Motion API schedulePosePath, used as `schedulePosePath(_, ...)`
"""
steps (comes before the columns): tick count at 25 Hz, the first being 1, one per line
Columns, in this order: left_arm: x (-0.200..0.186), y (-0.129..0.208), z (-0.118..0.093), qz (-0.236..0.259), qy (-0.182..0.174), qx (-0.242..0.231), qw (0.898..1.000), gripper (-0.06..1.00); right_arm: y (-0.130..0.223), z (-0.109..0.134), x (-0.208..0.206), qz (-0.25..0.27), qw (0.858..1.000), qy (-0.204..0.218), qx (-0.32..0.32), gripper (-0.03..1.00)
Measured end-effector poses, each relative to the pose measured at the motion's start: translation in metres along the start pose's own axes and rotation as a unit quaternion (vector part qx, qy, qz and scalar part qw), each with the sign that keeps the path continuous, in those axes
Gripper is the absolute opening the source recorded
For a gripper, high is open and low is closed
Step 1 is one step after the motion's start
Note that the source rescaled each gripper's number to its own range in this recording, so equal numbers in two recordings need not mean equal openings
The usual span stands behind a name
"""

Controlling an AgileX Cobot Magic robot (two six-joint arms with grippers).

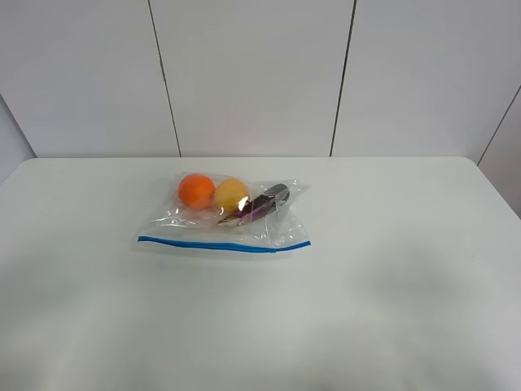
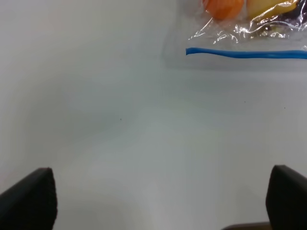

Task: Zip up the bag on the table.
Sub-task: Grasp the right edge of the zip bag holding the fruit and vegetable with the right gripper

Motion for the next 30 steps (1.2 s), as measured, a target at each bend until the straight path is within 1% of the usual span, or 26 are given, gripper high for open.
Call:
schedulePosePath(9,0.000,0.000,0.000,0.000,0.000,0.000,1.000,1.00,-0.003,0.001,0.000,-0.007,1.000,-0.002,0.001,1.00)
schedulePosePath(12,0.000,0.000,0.000,0.000,0.000,0.000,1.000,1.00,-0.026,0.003,-0.005,-0.046,0.999,-0.006,0.003,1.00)
schedulePosePath(14,0.000,0.000,0.000,0.000,0.000,0.000,1.000,1.00,-0.047,0.007,-0.002,-0.050,0.998,-0.013,0.022,1.00)
schedulePosePath(16,0.000,0.000,0.000,0.000,0.000,0.000,1.000,1.00,-0.062,0.011,0.009,-0.022,0.998,-0.019,0.047,1.00)
schedulePosePath(18,0.000,0.000,0.000,0.000,0.000,0.000,1.000,1.00,-0.075,0.015,0.029,0.024,0.997,-0.023,0.065,1.00)
schedulePosePath(22,0.000,0.000,0.000,0.000,0.000,0.000,1.000,1.00,-0.102,0.022,0.074,0.102,0.990,-0.031,0.095,0.98)
schedulePosePath(26,0.000,0.000,0.000,0.000,0.000,0.000,1.000,1.00,-0.110,0.029,0.135,0.193,0.974,-0.041,0.114,0.98)
schedulePosePath(29,0.000,0.000,0.000,0.000,0.000,0.000,1.000,1.00,-0.098,0.035,0.181,0.271,0.954,-0.059,0.117,0.98)
schedulePosePath(30,0.000,0.000,0.000,0.000,0.000,0.000,1.000,1.00,-0.095,0.039,0.193,0.286,0.948,-0.069,0.119,0.98)
Point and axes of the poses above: a point on each arm's last joint axis where the gripper is mounted, x pointing out along that axis toward the gripper, z along the wrist's bending axis when the last joint is at zero, y = z × x, the point moved 10 cm from there along x, pointing out along that axis toward the gripper, and after that the axes turned 8 degrees about x, right-handed, at the moved point
